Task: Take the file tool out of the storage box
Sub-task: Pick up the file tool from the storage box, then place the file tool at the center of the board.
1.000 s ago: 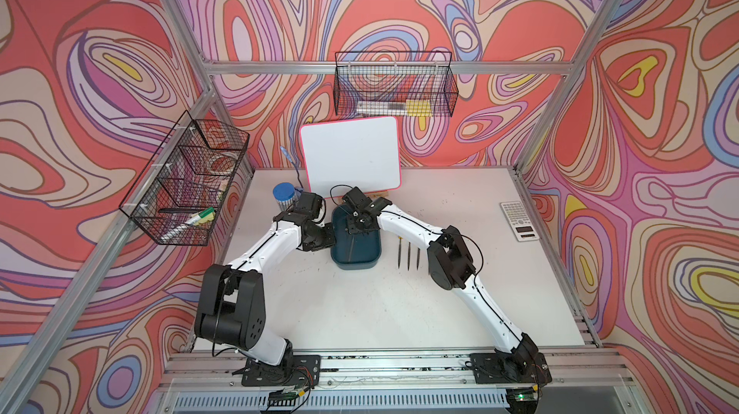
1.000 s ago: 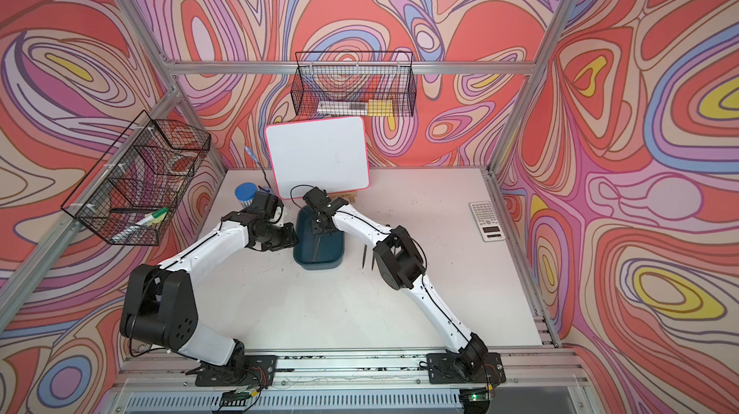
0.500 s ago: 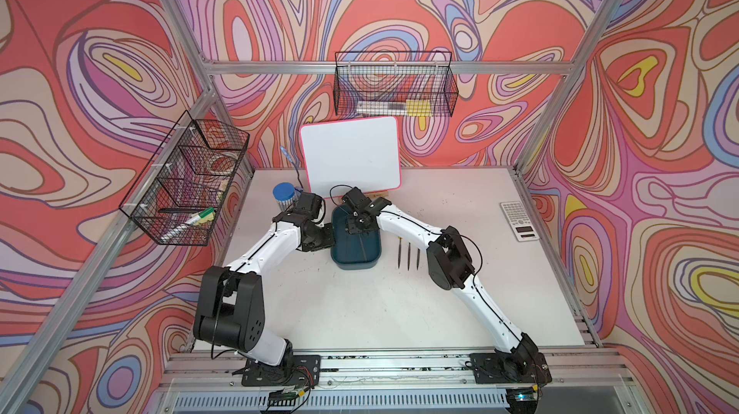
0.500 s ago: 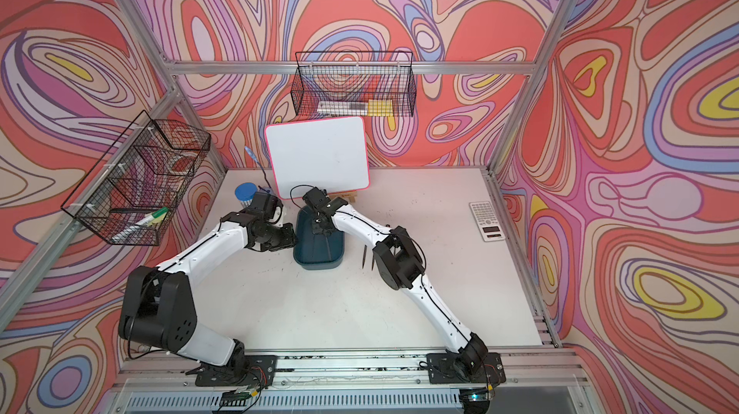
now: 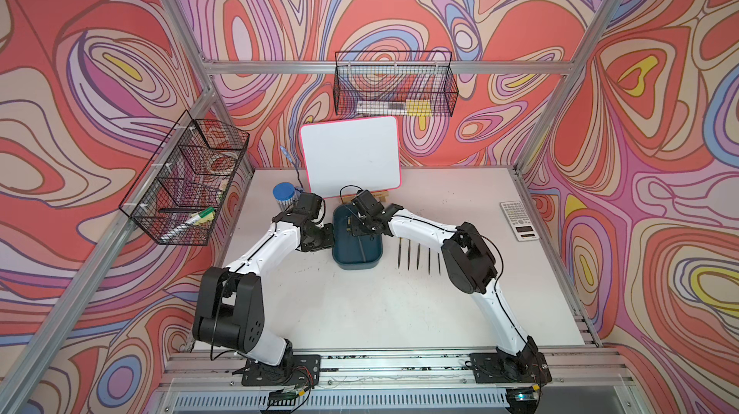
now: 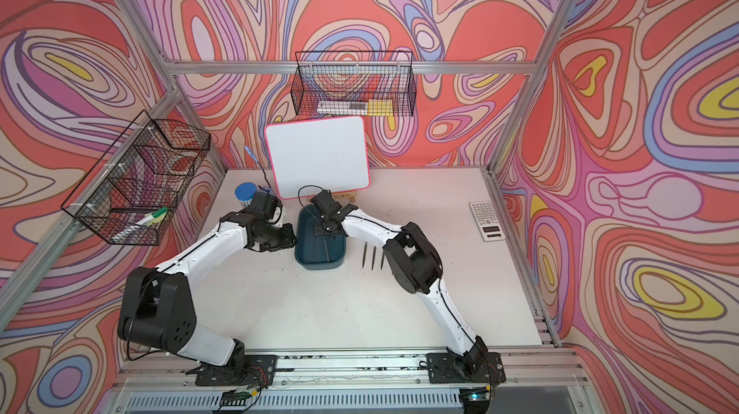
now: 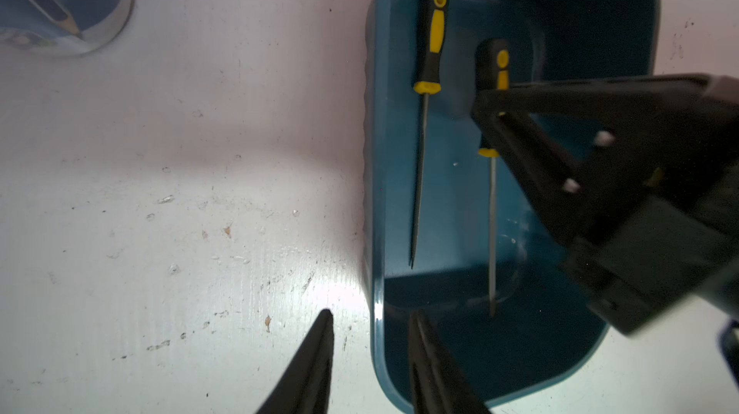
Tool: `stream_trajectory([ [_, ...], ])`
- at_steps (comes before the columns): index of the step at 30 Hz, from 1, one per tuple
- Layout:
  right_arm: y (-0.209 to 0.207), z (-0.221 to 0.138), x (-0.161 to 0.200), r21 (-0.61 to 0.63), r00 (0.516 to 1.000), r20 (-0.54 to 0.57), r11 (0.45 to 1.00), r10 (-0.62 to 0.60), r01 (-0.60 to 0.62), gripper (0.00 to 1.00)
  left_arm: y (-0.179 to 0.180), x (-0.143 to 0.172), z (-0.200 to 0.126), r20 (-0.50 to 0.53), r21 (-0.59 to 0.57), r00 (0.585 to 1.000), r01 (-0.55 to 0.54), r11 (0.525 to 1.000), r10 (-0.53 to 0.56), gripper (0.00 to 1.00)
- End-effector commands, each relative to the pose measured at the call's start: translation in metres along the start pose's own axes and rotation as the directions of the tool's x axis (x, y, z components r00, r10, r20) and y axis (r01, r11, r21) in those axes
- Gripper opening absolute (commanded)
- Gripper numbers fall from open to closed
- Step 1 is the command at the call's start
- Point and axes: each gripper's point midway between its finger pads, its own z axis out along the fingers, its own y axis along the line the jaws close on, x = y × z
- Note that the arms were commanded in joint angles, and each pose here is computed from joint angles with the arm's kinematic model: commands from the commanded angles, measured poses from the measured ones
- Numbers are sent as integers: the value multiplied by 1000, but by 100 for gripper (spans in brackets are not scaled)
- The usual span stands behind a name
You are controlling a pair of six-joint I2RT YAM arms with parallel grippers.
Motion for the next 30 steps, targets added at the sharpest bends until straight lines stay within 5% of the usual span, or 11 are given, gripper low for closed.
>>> stream_trajectory([
  [1, 43, -70, -75, -173, 957, 287, 985, 40, 10, 8, -3, -2, -9, 3, -4, 1000, -25, 1000, 25, 36],
  [5, 27, -107, -84, -164, 918, 387, 986, 83, -20, 8, -5, -4, -6, 2, 0, 1000, -24, 1000, 24, 36],
  [9, -20, -121, -74, -11, 912, 397, 994, 101, -105, 6, -7, -4, -2, -4, 6, 1000, -24, 1000, 24, 37],
  [16, -93, -112, -25, 153, 931, 324, 961, 169, -228, 5, -8, -3, 5, -20, 11, 999, -28, 1000, 28, 37],
  [30, -107, -58, 0, 217, 964, 210, 953, 165, -210, 4, -2, 4, 6, -28, -12, 999, -39, 999, 38, 37],
])
